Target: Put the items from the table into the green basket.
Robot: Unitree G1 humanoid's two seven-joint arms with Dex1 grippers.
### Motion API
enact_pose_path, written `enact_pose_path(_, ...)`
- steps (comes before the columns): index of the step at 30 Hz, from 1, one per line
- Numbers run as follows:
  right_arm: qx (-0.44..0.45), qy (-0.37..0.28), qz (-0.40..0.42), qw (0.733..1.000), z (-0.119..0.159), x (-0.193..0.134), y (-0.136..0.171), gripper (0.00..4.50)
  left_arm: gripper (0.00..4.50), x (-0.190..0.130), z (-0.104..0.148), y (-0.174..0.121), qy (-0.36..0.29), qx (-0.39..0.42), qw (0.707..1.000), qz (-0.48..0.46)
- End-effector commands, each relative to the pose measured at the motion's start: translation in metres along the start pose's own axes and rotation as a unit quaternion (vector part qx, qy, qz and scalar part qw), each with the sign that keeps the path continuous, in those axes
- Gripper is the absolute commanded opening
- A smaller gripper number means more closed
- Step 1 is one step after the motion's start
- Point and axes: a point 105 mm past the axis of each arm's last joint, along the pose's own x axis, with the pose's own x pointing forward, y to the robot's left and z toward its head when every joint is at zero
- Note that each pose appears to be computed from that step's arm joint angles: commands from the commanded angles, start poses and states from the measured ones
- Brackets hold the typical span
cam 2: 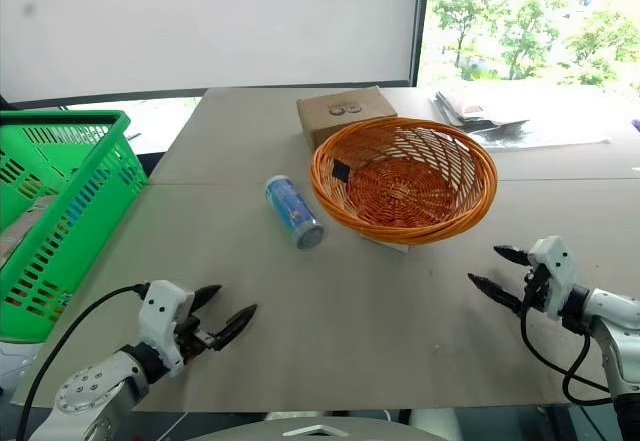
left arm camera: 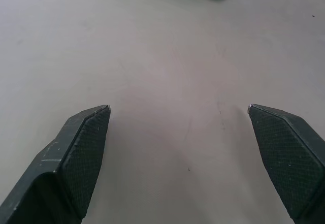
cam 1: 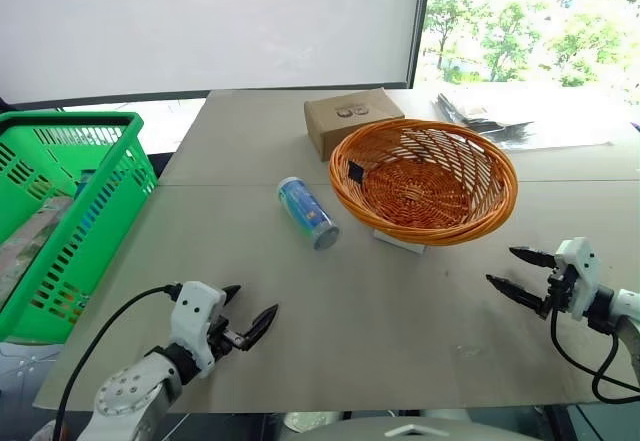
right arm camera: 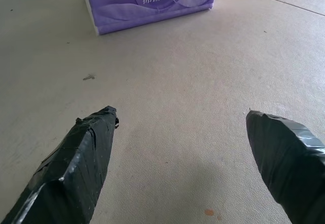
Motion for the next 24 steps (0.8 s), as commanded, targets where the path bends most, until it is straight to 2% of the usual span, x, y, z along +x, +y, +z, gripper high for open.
enact_pose_path(1,-0.023,-0.018,-0.006,1.0,0.014,-0.001,-0.008,4.36,4.47,-0.002,0.018,-0.001,-0.031,0.021,0.999,0.001)
enact_pose_path(13,-0.039,-0.008,-0.004,0.999,0.012,0.0,-0.008,4.36,4.47,0.0,0.023,-0.006,-0.042,0.02,0.999,-0.013)
enact_pose_path(20,-0.059,0.003,-0.03,0.998,0.012,-0.005,-0.023,4.36,4.47,0.001,0.031,-0.003,-0.056,0.028,0.998,-0.02)
enact_pose_path(22,-0.082,0.007,-0.035,0.996,0.017,-0.009,-0.029,4.36,4.47,0.001,0.037,-0.002,-0.064,0.033,0.997,-0.022)
enact_pose_path(24,-0.109,-0.001,-0.045,0.993,0.037,-0.019,-0.041,4.36,4.47,-0.003,0.053,-0.005,-0.091,0.014,0.995,-0.042)
